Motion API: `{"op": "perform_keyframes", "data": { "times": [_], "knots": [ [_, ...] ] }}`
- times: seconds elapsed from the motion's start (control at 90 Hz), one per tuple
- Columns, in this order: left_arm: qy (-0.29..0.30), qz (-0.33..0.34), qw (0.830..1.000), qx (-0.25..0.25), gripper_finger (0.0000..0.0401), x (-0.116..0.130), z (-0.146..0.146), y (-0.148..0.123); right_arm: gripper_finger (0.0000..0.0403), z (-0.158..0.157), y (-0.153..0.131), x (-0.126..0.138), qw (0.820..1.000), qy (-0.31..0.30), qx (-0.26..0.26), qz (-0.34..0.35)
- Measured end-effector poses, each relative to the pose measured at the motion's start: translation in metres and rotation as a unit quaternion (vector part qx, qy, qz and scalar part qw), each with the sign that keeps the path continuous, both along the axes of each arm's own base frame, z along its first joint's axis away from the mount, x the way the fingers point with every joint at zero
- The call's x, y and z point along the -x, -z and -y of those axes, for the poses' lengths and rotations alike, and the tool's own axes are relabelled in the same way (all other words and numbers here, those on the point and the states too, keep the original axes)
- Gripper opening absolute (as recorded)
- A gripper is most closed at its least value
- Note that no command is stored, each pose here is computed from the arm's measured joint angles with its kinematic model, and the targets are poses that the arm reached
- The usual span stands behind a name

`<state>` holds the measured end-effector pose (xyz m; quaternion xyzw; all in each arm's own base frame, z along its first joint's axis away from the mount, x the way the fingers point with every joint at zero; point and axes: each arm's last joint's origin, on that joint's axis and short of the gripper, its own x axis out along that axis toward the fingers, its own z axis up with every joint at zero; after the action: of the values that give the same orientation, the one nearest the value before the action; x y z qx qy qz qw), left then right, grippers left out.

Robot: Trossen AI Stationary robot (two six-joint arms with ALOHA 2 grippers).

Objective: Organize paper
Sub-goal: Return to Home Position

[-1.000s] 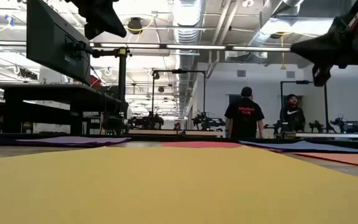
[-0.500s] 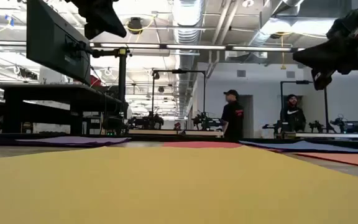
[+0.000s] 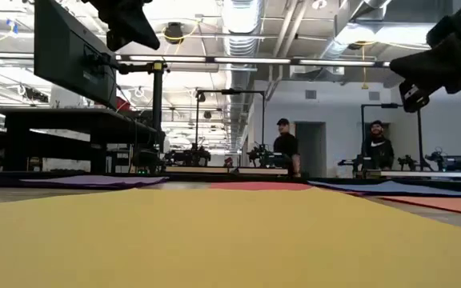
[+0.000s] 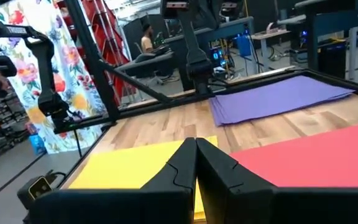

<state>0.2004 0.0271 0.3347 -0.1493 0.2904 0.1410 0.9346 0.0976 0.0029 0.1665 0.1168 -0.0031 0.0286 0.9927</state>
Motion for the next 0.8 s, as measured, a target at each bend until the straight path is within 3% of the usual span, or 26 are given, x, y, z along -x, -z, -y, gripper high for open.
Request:
{"op": "perform_keyframes", "data": {
  "times": [0.2,0.267,0.578,0.8],
  "knots": [
    [0.025,0.002,0.999,-0.023,0.0,0.003,0.012,0.02,0.0,0.0,0.0,0.0,1.0,-0.002,0.0,0.0],
    [0.031,0.036,0.998,-0.028,0.0,0.006,0.016,0.031,0.0,0.0,0.0,0.0,1.0,-0.003,0.0,0.001],
    [0.076,0.151,0.985,-0.028,0.0,0.053,0.032,0.089,0.0,0.0,-0.001,0.0,1.0,-0.007,-0.002,0.006],
    [0.081,0.203,0.975,-0.042,0.0,0.083,0.031,0.11,0.0,0.0,-0.001,0.0,1.0,-0.007,-0.002,0.007]
  ]
}}
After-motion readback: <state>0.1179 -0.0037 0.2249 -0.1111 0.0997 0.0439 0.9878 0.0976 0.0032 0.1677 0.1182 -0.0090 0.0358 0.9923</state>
